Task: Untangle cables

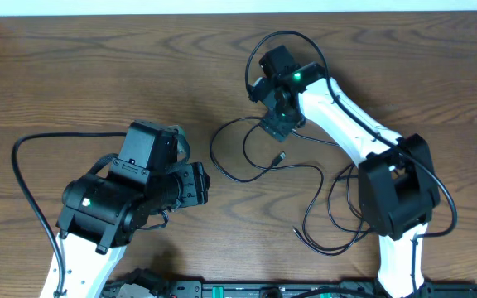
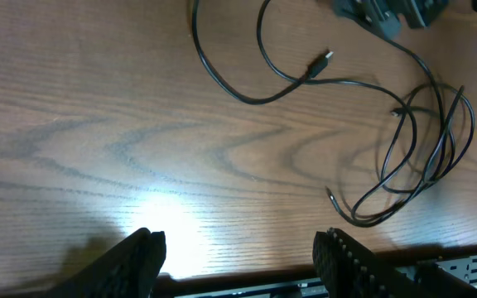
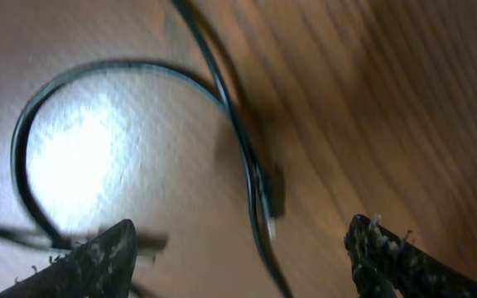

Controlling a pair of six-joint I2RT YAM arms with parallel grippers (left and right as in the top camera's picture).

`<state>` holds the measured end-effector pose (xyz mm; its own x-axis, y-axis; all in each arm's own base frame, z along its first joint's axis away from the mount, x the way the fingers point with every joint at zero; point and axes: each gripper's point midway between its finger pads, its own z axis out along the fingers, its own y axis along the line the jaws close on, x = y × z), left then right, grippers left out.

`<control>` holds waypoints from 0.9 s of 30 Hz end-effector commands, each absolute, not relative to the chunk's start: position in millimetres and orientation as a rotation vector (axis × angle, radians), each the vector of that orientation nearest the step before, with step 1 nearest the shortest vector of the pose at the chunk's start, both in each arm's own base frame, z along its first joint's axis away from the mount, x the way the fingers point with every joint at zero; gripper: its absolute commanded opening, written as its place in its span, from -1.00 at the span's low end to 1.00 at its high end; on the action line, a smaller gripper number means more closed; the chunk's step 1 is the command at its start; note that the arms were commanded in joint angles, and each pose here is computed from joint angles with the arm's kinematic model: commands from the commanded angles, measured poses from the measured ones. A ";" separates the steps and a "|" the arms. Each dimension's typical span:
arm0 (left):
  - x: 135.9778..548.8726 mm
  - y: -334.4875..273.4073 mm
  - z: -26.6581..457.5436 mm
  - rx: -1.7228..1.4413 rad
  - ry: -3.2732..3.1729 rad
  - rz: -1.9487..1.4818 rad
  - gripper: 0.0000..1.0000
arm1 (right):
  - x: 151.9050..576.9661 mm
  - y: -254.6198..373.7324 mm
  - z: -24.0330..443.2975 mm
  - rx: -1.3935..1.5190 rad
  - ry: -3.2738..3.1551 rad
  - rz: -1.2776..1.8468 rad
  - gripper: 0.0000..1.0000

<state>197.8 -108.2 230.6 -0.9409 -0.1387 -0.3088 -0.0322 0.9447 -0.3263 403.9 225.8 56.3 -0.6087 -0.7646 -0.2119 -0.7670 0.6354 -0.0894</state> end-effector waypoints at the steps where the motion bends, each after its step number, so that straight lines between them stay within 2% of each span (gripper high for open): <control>1: 199.4 -105.7 235.3 -0.122 2.750 -0.440 0.27 | 403.5 237.8 35.6 -1.286 2.627 0.089 0.54; 13: 196.0 -105.0 233.7 -0.123 2.766 -0.437 0.28 | 408.5 248.9 5.9 -1.297 2.626 0.140 0.40; 15: 194.5 -104.4 232.9 -0.124 2.774 -0.434 0.27 | 410.3 250.0 5.7 -1.294 2.619 0.140 0.28; 19: 192.1 -103.4 231.7 -0.125 2.785 -0.428 0.28 | 411.8 251.7 6.3 -1.290 2.611 0.147 -0.29; 21: 192.1 -103.4 231.7 -0.125 2.785 -0.428 0.28 | 411.1 252.0 6.2 -1.286 2.615 0.153 -0.52; 25: 192.1 -103.4 231.8 -0.125 2.784 -0.428 0.27 | 409.5 251.4 5.9 -1.261 2.636 0.157 -0.70; 27: 192.1 -103.4 231.7 -0.125 2.785 -0.428 0.28 | 408.2 251.3 5.7 -1.256 2.644 0.164 -0.71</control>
<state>190.6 -105.2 227.1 -0.9505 -0.1348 -0.2799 -0.0426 0.9490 -0.3125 413.4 248.4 12.3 -0.6032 -0.7581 -0.2478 -0.7800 0.6256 -0.0152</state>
